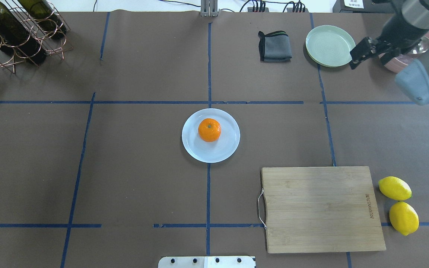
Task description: Pick orange to plate
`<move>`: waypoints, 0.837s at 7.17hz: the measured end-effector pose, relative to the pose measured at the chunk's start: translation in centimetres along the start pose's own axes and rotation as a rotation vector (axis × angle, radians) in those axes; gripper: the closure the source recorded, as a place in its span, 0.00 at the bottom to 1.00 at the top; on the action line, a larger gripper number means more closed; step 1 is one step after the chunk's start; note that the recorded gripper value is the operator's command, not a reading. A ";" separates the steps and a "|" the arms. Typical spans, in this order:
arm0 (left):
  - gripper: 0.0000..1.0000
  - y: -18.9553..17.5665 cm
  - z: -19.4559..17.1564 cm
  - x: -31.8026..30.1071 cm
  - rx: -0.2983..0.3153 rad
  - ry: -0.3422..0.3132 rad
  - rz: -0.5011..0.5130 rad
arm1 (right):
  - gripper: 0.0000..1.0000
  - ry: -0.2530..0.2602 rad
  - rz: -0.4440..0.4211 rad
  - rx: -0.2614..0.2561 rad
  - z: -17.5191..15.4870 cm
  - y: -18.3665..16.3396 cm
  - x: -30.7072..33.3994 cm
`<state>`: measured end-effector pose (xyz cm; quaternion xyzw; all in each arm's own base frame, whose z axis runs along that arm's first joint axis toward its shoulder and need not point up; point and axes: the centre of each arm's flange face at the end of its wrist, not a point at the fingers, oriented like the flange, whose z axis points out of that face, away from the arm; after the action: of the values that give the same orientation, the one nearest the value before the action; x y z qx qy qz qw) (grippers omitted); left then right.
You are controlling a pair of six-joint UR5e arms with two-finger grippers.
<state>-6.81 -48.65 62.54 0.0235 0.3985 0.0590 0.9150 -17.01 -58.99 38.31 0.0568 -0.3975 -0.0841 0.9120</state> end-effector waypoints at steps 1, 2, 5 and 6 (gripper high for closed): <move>0.00 0.0 -0.1 0.1 0.002 0.000 -0.021 | 0.00 0.015 -0.023 -0.015 -0.1 2.0 6.0; 0.00 -0.1 -0.2 0.2 0.004 0.000 -0.037 | 0.00 0.030 -0.046 -0.030 -0.3 4.5 11.8; 0.00 0.0 -0.1 0.1 0.002 0.000 -0.057 | 0.00 0.045 -0.071 -0.068 -1.8 11.6 26.8; 0.00 0.1 0.1 -0.1 -0.002 0.000 -0.059 | 0.00 0.033 -0.067 -0.073 -2.1 13.6 30.9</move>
<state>-6.83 -48.61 62.68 0.0111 0.3989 0.0325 0.9164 6.67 -51.75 61.30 0.0382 -0.3769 -0.1279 0.9166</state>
